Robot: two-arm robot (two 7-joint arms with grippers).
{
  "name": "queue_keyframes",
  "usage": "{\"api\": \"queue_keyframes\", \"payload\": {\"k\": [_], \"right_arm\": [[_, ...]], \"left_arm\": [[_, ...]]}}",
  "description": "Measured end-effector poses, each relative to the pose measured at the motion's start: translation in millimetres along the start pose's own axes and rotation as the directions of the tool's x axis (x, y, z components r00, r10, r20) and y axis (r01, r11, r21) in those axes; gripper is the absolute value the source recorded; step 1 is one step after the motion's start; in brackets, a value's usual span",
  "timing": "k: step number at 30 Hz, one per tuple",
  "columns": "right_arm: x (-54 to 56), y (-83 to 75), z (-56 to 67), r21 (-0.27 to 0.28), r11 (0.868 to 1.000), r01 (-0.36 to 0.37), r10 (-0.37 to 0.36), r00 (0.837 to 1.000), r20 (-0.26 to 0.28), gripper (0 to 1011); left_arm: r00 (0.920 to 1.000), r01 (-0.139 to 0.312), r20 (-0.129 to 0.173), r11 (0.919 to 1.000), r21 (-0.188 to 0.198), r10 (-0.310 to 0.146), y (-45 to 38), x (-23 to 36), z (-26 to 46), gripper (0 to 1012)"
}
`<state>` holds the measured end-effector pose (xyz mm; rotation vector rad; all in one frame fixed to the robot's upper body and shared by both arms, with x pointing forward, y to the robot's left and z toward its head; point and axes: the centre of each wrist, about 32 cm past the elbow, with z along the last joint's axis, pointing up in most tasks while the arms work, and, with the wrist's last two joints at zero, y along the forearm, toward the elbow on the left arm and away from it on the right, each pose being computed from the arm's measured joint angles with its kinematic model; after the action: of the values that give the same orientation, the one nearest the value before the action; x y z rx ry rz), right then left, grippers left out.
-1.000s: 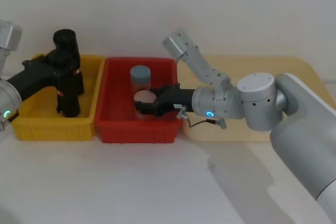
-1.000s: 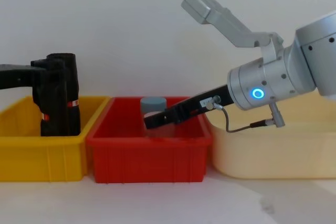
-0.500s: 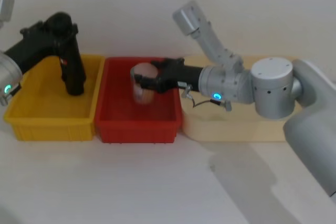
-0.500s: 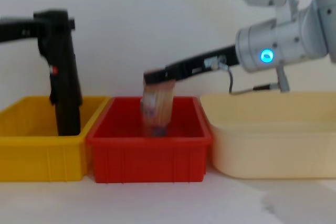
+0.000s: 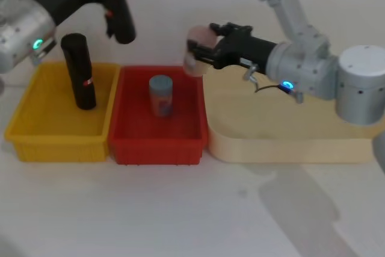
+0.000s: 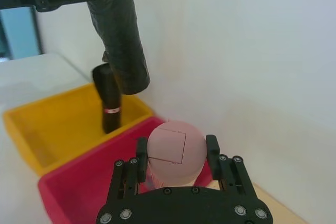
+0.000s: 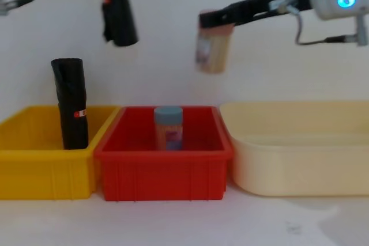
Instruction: Pick up the garbage bag with the one hand and transfer it to the other hand.
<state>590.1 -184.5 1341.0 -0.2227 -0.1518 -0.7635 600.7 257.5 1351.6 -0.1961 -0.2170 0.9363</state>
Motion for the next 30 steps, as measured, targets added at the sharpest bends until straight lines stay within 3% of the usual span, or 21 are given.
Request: {"api": "queue_keyframes", "payload": {"k": [1, 7, 8, 9, 10, 14, 20, 24, 29, 30], "right_arm": [[1.5, -3.8, -0.4, 0.000, 1.000, 0.012, -0.012, 1.000, 0.000, 645], [7.5, -32.1, 2.2, 0.013, 0.995, 0.100, -0.100, 0.995, 0.009, 645], [9.3, -40.1, 1.4, 0.014, 0.992, 0.123, -0.123, 0.992, 0.009, 645], [9.8, -42.2, 1.2, 0.013, 0.991, 0.131, -0.131, 0.991, 0.008, 645], [11.8, -50.6, -0.3, 0.012, 0.988, 0.155, -0.155, 0.988, 0.007, 645], [16.4, -70.0, -6.0, 0.007, 0.977, 0.212, -0.212, 0.977, 0.002, 645], [25.3, -99.3, -21.0, -0.003, 0.955, 0.298, -0.298, 0.954, -0.013, 645], [28.8, -113.7, -30.2, -0.005, 0.941, 0.339, -0.339, 0.941, -0.021, 645], [31.4, -126.5, -37.5, -0.006, 0.927, 0.375, -0.375, 0.927, -0.025, 740], [32.2, -129.9, -38.8, -0.005, 0.923, 0.384, -0.384, 0.923, -0.025, 809]], "left_arm": [[0.9998, 0.019, -0.003, 0.9998, -0.007, -0.019, -9.5, -4.1, 3.7, 542], [0.9963, 0.084, -0.013, 0.9963, -0.017, -0.085, -39.9, -17.9, 11.6, 542], [0.9944, 0.104, -0.016, 0.9944, -0.015, -0.105, -47.9, -21.8, 12.5, 542], [0.9936, 0.111, -0.017, 0.9937, -0.014, -0.112, -50.8, -23.4, 12.8, 542], [0.9905, 0.136, -0.022, 0.9907, -0.012, -0.136, -60.5, -28.9, 13.7, 542], [0.9810, 0.192, -0.031, 0.9815, 0.001, -0.192, -79.3, -40.1, 15.2, 542], [0.9619, 0.271, -0.046, 0.9619, 0.034, -0.269, -100.6, -54.9, 15.4, 542], [0.9459, 0.323, -0.057, 0.9446, 0.060, -0.319, -113.3, -65.4, 14.8, 542], [0.9335, 0.357, -0.064, 0.9307, 0.080, -0.353, -121.9, -72.8, 14.6, 542], [0.9302, 0.366, -0.066, 0.9269, 0.084, -0.361, -123.9, -74.7, 14.5, 542]]}}
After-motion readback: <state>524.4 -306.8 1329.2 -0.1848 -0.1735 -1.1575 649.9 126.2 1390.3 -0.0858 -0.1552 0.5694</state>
